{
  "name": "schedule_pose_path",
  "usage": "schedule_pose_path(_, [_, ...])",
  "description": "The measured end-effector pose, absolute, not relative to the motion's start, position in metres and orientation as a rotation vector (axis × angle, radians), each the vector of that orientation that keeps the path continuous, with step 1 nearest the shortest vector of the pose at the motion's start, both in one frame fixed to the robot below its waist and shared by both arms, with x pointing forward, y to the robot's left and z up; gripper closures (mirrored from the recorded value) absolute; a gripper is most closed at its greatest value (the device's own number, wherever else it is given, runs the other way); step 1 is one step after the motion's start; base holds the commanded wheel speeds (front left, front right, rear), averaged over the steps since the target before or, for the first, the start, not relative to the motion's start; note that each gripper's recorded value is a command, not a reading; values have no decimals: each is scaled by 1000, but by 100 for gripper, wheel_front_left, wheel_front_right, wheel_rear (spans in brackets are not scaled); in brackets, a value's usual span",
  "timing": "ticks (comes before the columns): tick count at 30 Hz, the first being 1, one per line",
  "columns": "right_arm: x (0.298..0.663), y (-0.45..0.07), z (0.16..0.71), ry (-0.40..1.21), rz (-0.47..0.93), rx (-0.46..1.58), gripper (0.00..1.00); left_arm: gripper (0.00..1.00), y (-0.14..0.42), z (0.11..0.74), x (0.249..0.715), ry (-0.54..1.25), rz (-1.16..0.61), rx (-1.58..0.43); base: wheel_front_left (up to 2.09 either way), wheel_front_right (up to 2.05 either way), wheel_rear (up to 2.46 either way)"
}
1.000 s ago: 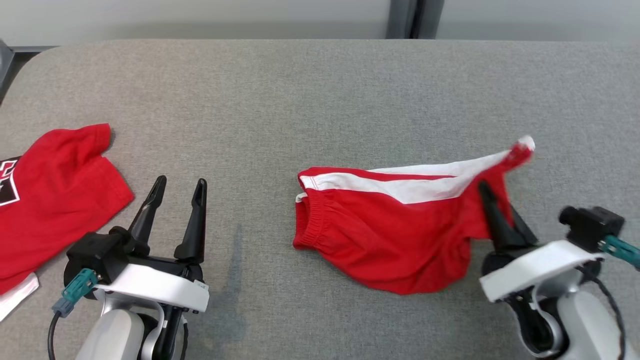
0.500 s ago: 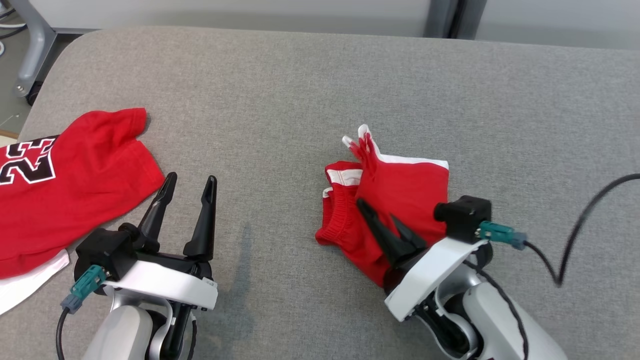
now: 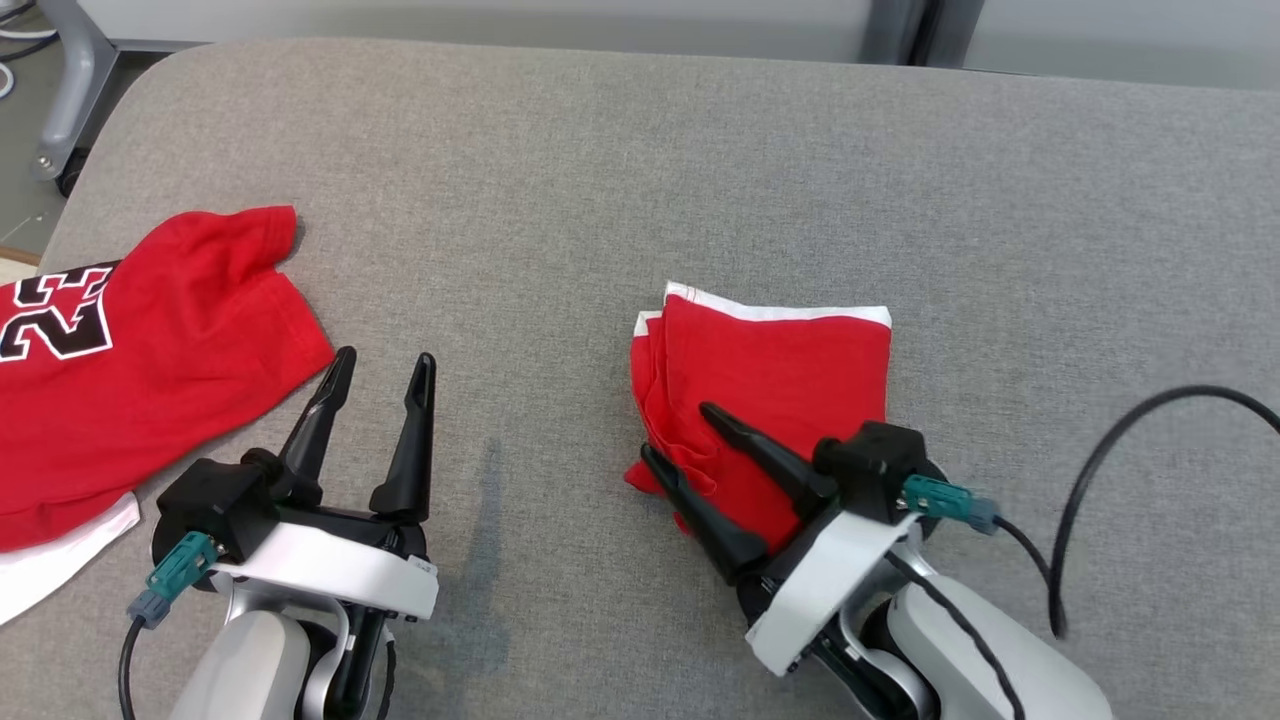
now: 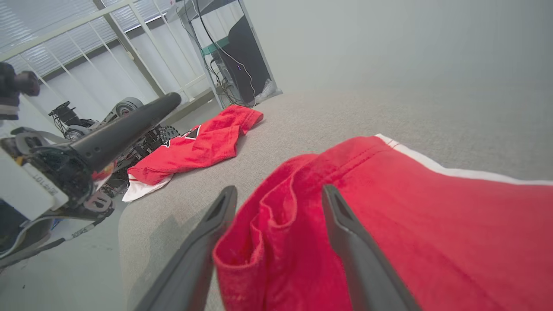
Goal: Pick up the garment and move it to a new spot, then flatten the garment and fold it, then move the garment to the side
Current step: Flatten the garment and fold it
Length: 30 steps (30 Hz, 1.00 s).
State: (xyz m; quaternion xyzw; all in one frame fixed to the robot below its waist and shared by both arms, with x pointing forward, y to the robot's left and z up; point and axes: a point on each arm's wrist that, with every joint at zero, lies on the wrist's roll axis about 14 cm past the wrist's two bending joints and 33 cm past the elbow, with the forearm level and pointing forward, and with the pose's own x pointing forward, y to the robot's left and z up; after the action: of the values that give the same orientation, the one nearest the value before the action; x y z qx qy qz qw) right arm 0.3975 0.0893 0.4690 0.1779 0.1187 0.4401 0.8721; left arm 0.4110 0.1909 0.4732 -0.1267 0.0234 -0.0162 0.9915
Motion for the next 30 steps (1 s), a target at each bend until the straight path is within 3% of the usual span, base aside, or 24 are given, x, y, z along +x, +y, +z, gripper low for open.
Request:
schedule_pose_path(6, [412, 65, 507, 65, 850, 406, 0, 0, 188, 479, 411, 33, -39, -251, 0, 0, 0])
schedule_pose_path(15, [446, -24, 554, -185, 575, 326, 0, 0, 186, 487, 410, 13, -48, -243, 0, 0, 0])
schedule_pose_path(22, [444, -109, 548, -210, 321, 232, 0, 0, 193, 493, 401, -2, -33, -218, 0, 0, 0])
schedule_pose_path(30, [422, -151, 533, -150, 197, 193, 0, 0, 192, 500, 388, -15, -53, -188, 0, 0, 0])
